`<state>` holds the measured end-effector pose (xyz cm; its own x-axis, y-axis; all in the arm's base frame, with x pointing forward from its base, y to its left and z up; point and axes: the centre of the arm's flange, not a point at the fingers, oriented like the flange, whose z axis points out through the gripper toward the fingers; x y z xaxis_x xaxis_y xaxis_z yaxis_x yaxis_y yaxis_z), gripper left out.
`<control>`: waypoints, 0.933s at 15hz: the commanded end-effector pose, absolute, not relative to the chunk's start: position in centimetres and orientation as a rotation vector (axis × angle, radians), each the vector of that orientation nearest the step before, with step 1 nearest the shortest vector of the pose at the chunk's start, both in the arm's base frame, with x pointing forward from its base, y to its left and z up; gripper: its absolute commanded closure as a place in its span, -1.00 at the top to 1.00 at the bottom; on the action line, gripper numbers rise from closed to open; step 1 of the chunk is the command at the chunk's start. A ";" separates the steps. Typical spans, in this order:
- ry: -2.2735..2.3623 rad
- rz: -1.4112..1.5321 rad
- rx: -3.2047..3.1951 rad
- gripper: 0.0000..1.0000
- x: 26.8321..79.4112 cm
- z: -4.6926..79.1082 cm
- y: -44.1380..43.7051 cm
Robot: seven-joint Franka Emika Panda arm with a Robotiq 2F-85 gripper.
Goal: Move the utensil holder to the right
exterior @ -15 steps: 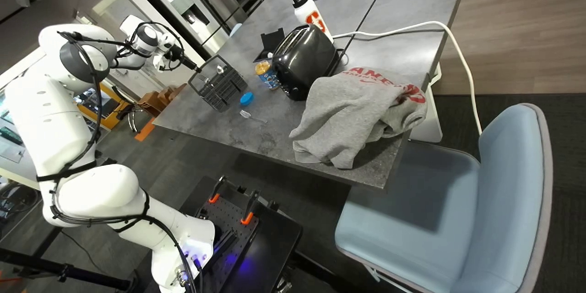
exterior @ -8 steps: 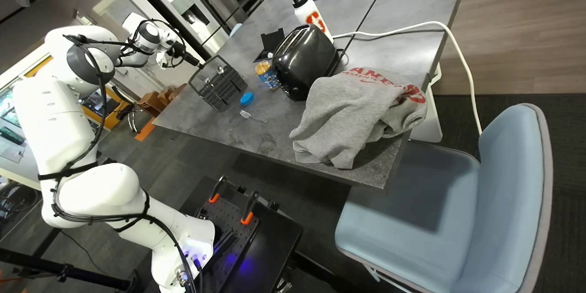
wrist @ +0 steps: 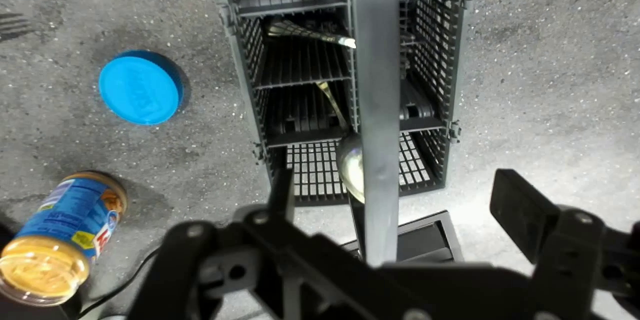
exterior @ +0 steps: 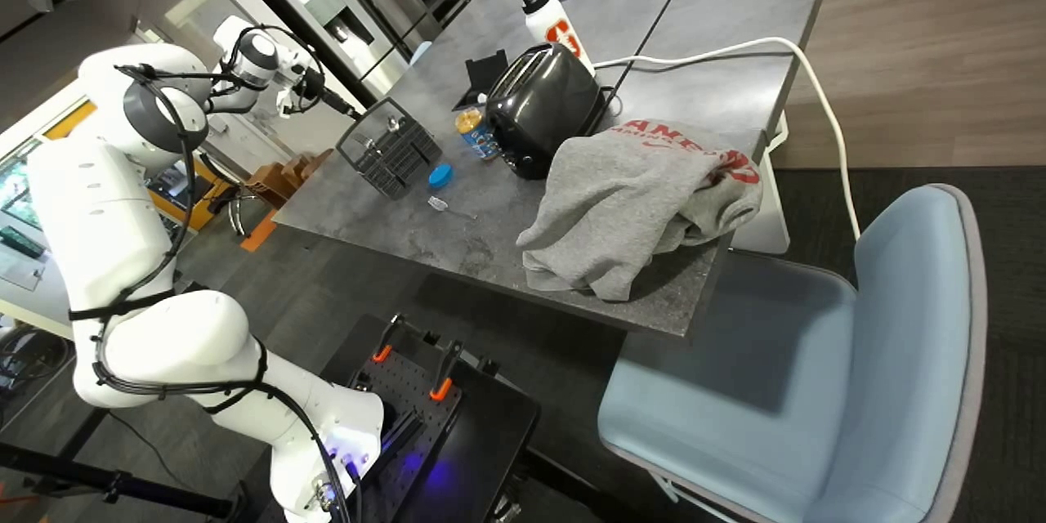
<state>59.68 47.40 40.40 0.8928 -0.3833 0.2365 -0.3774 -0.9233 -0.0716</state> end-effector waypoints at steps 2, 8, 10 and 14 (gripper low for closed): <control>0.559 -0.320 -3.067 1.00 60.7 40.5 48.2; 0.547 -0.311 -3.093 0.17 60.7 39.4 48.4; 0.546 -0.309 -3.096 -0.15 60.7 39.4 48.4; 0.542 -0.309 -3.100 -0.76 60.7 39.4 48.6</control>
